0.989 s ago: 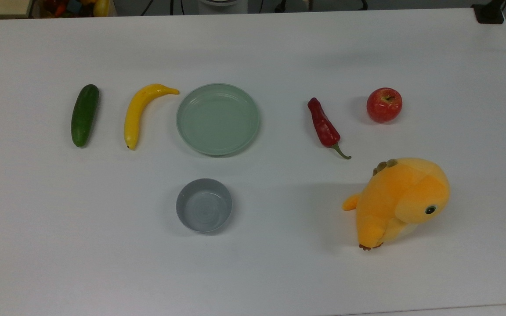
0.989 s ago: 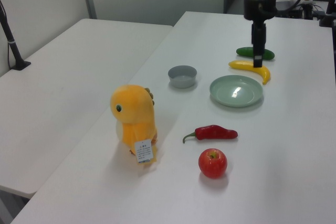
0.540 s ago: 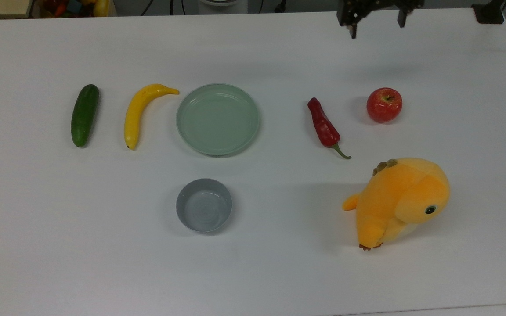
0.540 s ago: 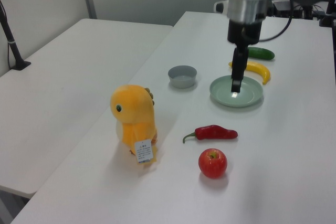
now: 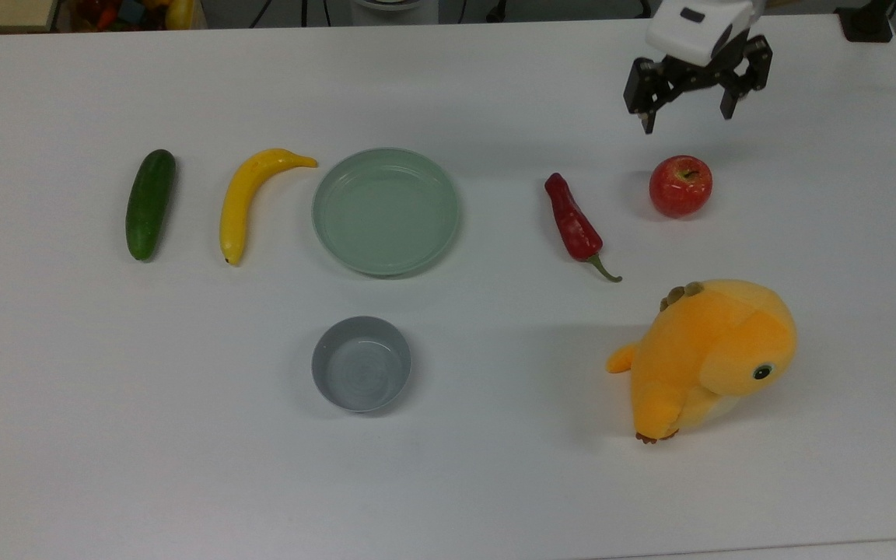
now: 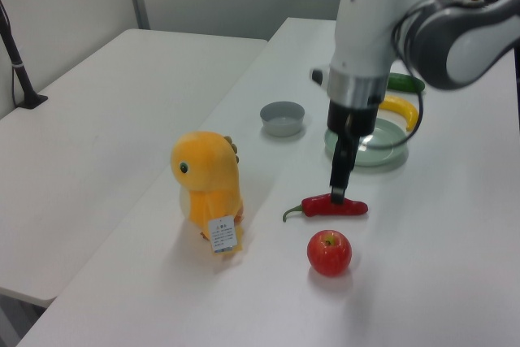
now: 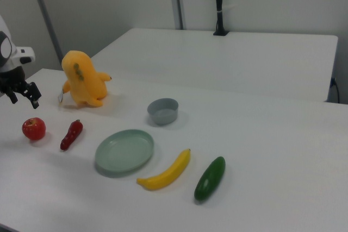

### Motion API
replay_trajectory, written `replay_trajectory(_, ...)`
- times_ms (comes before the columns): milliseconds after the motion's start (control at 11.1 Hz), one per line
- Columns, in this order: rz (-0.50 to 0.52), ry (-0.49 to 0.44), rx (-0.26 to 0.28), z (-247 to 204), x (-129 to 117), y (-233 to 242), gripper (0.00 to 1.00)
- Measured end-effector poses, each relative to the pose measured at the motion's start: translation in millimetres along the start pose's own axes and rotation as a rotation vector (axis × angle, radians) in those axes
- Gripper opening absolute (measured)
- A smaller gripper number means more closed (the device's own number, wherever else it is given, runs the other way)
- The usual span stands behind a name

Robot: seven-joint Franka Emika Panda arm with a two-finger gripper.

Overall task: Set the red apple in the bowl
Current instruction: 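Move the open gripper down over the red apple, then close the gripper around the red apple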

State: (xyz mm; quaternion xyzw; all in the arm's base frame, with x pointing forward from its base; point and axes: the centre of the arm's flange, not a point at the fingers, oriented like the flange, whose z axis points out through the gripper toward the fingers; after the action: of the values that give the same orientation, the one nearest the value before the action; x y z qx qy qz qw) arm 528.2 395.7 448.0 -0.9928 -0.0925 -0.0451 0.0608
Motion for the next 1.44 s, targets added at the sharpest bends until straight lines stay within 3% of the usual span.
replay_trajectory(450, 0.010, 0.013, -0.043, 67.0, -4.0, -14.7, 1.00)
replay_trajectory(719, 0.012, -0.003, -0.073, 88.4, -6.0, -14.6, 1.00)
replay_trajectory(1439, 0.017, 0.011, -0.093, 126.9, -9.2, -22.1, 0.96)
